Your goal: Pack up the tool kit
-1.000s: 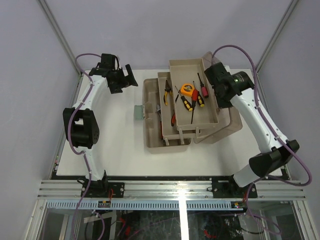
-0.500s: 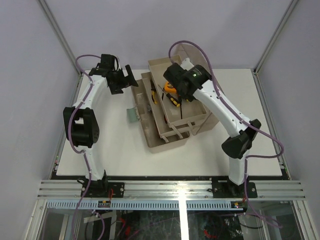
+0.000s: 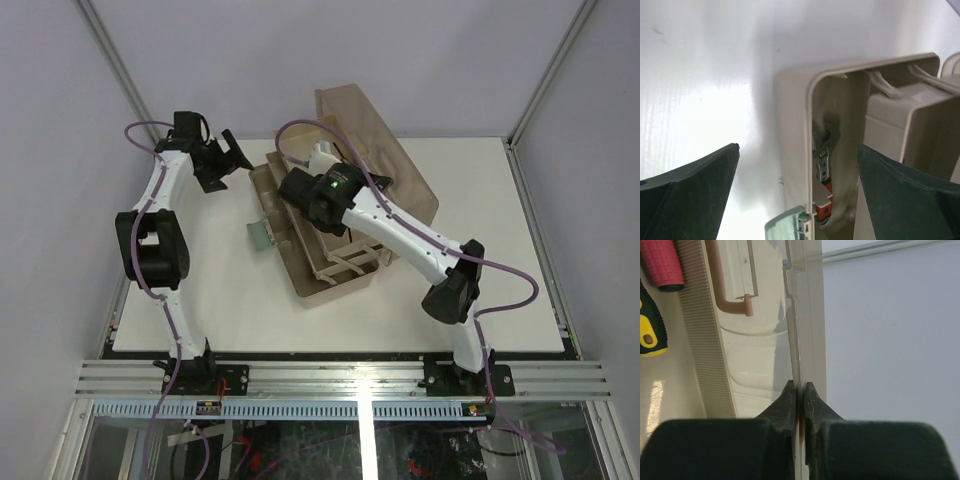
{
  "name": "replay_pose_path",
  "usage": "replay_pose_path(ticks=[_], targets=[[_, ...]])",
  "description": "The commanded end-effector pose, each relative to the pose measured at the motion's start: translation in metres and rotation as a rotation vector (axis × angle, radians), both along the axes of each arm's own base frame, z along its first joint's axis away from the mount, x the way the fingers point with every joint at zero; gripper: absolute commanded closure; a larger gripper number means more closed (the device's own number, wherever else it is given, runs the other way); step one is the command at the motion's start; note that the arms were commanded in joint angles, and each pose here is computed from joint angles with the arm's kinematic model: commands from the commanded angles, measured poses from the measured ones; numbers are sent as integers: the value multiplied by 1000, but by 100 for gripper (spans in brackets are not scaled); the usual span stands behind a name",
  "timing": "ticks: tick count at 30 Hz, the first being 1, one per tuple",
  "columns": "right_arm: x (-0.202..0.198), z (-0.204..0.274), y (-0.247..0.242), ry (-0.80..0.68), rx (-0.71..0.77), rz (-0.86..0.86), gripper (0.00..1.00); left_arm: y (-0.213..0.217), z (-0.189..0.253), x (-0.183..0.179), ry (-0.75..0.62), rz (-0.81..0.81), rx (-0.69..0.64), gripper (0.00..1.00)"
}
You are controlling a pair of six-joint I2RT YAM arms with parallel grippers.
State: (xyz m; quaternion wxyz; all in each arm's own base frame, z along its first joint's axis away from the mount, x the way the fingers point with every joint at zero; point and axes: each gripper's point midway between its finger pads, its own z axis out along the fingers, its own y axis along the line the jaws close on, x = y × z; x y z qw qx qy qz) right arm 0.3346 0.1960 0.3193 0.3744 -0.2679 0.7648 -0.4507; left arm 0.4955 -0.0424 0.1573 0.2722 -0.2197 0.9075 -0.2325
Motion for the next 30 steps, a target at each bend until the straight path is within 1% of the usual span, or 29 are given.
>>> replay_pose_path(ticks=[1,8,16,17,19,20,22,24,25,26,28,30], targets=[[0,-10,47,-126,145,50,100,23,3,14,-31,47,-28,0],[-12,-40,93,-111,104,153,100,45,-3,11,-13,84,-24,0],[-30,-90,136,-85,-36,242,100,47,-7,5,0,84,-28,0],[-32,-95,140,-83,-42,249,98,47,-8,5,0,81,-27,0],[-36,-105,148,-76,-51,264,89,49,-9,5,2,86,-24,0],[-38,-109,152,-78,-54,271,80,49,-9,4,4,86,-23,0],[-42,-111,160,-89,-49,285,55,51,-12,3,9,87,-19,0],[-47,-110,169,-105,-31,302,28,52,-14,2,13,89,-18,0],[-50,-109,174,-104,-12,312,20,53,-15,2,16,92,-16,0],[-52,-109,179,-99,19,324,15,53,-16,1,19,93,-16,0],[-59,-106,192,-87,85,352,9,57,-19,2,23,103,-9,0],[-66,-103,208,-59,169,405,7,62,-20,2,23,116,3,0]])
